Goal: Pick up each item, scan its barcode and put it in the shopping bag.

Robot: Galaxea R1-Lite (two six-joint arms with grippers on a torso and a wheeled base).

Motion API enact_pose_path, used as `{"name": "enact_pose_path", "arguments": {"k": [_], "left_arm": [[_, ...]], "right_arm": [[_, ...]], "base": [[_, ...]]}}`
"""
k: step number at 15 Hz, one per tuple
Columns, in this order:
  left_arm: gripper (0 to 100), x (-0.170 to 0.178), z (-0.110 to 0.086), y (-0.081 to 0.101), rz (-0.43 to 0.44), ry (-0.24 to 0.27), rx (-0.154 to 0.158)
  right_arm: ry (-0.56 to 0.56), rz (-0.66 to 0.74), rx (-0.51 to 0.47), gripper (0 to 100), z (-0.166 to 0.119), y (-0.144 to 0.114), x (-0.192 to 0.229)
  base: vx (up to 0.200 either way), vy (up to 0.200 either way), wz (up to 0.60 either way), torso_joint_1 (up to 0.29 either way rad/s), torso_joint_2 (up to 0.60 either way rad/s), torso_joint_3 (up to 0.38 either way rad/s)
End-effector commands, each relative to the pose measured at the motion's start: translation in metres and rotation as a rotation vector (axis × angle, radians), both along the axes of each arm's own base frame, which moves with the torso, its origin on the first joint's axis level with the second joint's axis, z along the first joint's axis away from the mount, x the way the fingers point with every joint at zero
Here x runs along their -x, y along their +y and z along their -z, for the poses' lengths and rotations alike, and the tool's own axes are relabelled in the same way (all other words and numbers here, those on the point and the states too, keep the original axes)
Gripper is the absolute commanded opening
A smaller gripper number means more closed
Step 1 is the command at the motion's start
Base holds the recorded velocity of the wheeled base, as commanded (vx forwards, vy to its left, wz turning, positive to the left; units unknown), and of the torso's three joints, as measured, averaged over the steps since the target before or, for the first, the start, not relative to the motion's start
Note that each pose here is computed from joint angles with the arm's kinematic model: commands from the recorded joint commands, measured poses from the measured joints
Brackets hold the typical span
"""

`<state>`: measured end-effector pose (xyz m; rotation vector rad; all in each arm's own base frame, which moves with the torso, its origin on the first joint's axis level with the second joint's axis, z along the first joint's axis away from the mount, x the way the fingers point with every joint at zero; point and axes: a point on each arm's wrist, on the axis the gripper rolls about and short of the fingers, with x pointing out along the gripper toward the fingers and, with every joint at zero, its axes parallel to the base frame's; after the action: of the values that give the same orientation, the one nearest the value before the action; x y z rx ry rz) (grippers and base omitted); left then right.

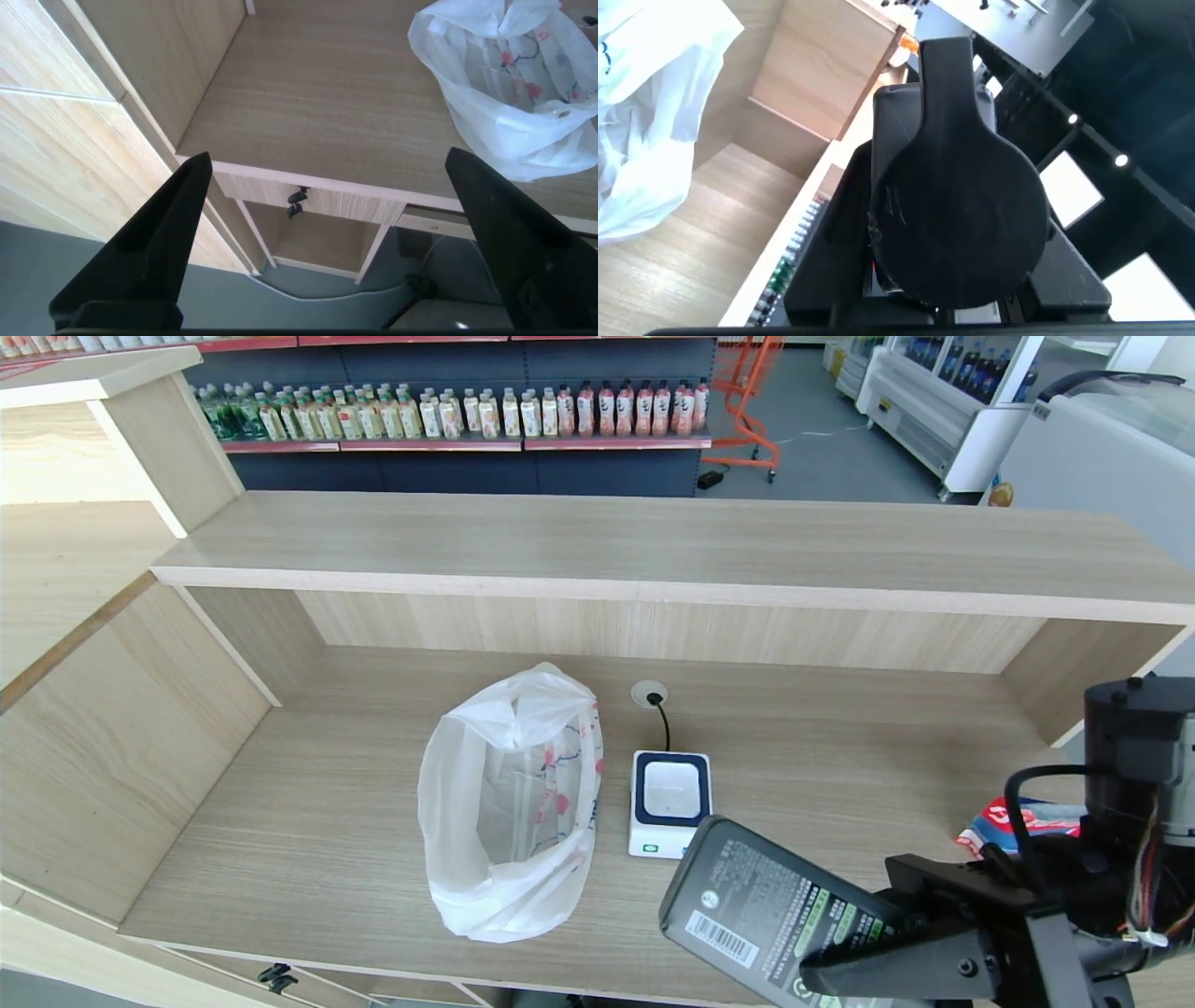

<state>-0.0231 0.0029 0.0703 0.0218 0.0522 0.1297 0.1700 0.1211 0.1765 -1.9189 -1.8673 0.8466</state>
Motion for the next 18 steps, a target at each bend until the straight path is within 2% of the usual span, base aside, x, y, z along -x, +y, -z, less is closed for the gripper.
{"name": "enact_pose_path", "arguments": {"k": [1, 7, 9, 10, 12, 13, 15, 16, 17, 18], "left_arm": [[100, 0.000, 0.000, 0.000, -0.002, 0.000, 0.000], [100, 0.000, 0.000, 0.000, 0.000, 0.000, 0.000], [100, 0.000, 0.000, 0.000, 0.000, 0.001, 0.000], [100, 0.000, 0.000, 0.000, 0.000, 0.001, 0.000], [100, 0.000, 0.000, 0.000, 0.000, 0.000, 0.000], [100, 0.000, 0.000, 0.000, 0.000, 0.000, 0.000], [100, 0.000, 0.000, 0.000, 0.000, 0.000, 0.000], [100, 0.000, 0.000, 0.000, 0.000, 0.000, 0.000], [100, 0.000, 0.000, 0.000, 0.000, 0.001, 0.000], [100, 0.000, 0.000, 0.000, 0.000, 0.000, 0.000]], "right_arm": [[-0.080, -0.016, -0.004, 0, 0.000, 0.000, 0.001], [-0.096, -0.003, -0.007, 0, -0.003, -0.003, 0.005], [-0.047, 0.024, -0.006, 0, -0.006, -0.005, 0.005], [0.021, 0.040, -0.012, 0, -0.008, -0.005, 0.005], [0.505, 0.268, -0.059, 0, -0.017, -0.032, 0.014], [0.679, 0.409, -0.090, 0, -0.012, -0.043, 0.023], [0.742, 0.506, -0.145, 0, -0.017, -0.052, 0.025], [0.729, 0.522, -0.167, 0, -0.021, -0.055, 0.024], [0.651, 0.551, -0.227, 0, -0.032, -0.066, 0.026], [0.711, 0.557, -0.221, 0, -0.025, -0.071, 0.030]], "base": [[0.000, 0.000, 0.00, 0.000, 0.00, 0.000], [0.000, 0.000, 0.00, 0.000, 0.00, 0.000], [0.000, 0.000, 0.00, 0.000, 0.00, 0.000], [0.000, 0.000, 0.00, 0.000, 0.00, 0.000], [0.000, 0.000, 0.00, 0.000, 0.00, 0.000], [0.000, 0.000, 0.00, 0.000, 0.00, 0.000], [0.000, 0.000, 0.00, 0.000, 0.00, 0.000], [0.000, 0.000, 0.00, 0.000, 0.00, 0.000], [0.000, 0.000, 0.00, 0.000, 0.00, 0.000], [0.000, 0.000, 0.00, 0.000, 0.00, 0.000]]}}
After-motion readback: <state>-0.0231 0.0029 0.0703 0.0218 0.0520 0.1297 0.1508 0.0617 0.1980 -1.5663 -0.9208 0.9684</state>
